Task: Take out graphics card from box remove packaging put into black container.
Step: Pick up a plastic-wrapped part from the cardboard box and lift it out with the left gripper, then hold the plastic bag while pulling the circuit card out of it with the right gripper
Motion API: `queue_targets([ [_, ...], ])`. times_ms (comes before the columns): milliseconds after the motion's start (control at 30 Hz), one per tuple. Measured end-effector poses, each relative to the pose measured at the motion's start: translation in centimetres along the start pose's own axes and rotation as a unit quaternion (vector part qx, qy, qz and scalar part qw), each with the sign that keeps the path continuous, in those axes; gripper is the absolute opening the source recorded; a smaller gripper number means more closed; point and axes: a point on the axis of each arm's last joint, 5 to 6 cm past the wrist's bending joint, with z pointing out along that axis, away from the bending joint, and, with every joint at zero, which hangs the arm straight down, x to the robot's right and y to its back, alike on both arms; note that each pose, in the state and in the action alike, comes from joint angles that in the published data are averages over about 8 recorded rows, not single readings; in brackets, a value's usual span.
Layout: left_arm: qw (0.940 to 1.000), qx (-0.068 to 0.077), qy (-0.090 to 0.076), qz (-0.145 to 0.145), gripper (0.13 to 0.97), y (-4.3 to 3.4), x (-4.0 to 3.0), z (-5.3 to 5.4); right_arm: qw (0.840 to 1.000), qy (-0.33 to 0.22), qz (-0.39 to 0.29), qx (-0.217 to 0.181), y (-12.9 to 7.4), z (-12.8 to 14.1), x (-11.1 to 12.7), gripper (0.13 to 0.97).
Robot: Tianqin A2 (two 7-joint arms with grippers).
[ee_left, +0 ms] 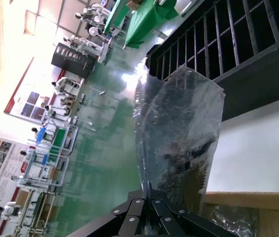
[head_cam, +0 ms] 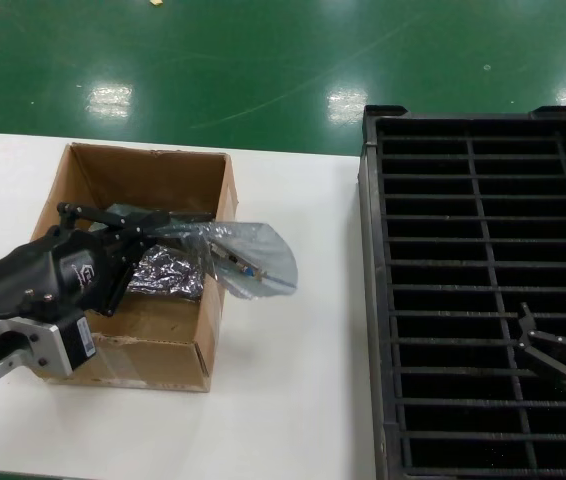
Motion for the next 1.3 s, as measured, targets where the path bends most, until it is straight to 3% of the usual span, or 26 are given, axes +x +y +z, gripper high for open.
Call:
queue_targets([
  [367,1.0,0.0,0.0,-0.001,0.14,-0.1,0.09,0.0,1.0,-0.015,0.007,0.009,-0.4,1.2,0.2,0.965],
  [633,1.0,0.0,0.0,-0.001,0.14,-0.1,0.09,0.0,0.998,-0.055,0.01,0.035,-2.0,3.3,-0.6,0.947],
  [933,1.0,0.0,0.0,-0.001,0.14,-0.1,0.09,0.0,0.991,-0.127,-0.009,0.05,-4.7,4.5,-4.1,0.917],
  [1300,1.0,0.0,0.0,-0.001,0.14,-0.09,0.09,0.0,0.977,-0.198,-0.069,0.042,-5.4,5.1,-8.5,0.759],
])
